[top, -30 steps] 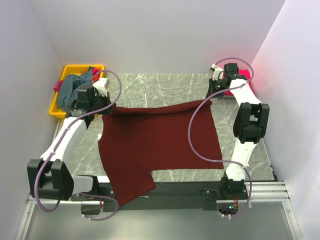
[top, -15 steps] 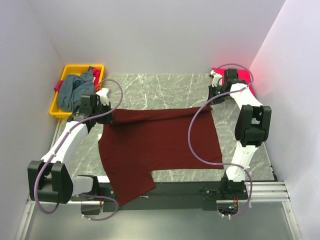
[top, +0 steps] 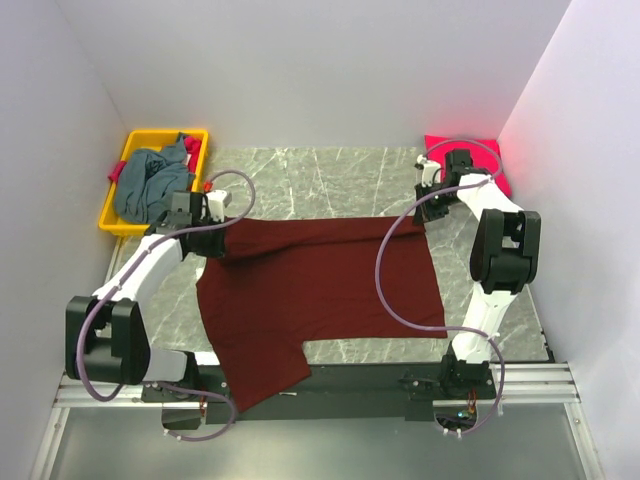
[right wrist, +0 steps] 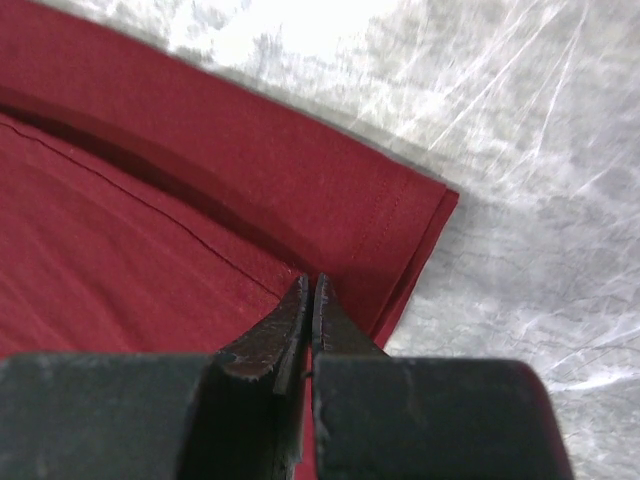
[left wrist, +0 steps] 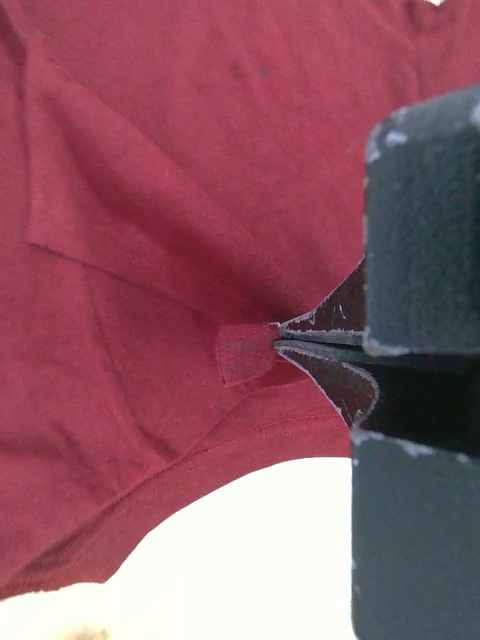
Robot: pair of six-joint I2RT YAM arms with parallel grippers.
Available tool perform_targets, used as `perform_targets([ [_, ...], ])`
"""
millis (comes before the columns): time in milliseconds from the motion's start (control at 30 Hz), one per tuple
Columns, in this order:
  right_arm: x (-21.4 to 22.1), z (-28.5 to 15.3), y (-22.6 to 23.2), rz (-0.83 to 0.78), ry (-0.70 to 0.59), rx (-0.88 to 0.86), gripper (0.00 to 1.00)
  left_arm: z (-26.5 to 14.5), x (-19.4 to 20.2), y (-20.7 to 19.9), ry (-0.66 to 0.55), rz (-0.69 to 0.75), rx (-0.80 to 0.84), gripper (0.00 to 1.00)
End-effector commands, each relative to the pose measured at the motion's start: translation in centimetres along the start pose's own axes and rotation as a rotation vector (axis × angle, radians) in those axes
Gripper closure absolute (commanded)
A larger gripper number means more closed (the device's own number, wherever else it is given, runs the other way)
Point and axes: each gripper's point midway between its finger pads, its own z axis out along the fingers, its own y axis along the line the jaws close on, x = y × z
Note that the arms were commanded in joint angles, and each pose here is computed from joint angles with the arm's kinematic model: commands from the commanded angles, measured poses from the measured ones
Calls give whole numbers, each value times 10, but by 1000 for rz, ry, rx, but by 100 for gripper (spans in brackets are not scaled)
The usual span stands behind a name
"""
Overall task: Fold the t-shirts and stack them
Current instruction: Fold the tshirt
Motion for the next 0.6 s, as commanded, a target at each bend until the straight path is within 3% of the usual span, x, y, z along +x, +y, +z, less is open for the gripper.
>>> perform_targets([
  [0, 1, -9, -2, -31, -11, 19, 100, 2, 5, -3, 23, 71, 16, 100],
  [267, 20, -8, -2, -57, 42, 12, 97, 7, 32, -11, 134, 179, 94, 99],
  [333, 24, -9, -1, -65, 59, 9, 86, 5, 38, -21, 153, 215, 167, 93],
  [367, 25, -10, 0, -71, 64, 8, 74, 3, 42, -22, 170, 248, 183, 84],
  [433, 25, -18, 2, -82, 64, 5, 66, -5, 37, -25, 146, 279, 204, 77],
  [500, 20, -28, 8, -96, 48, -5, 52, -14, 20, -28, 93, 316, 223, 66],
  [567, 16, -34, 14, -100, 30, -23, 47, -18, 5, -31, 55, 327, 234, 55],
])
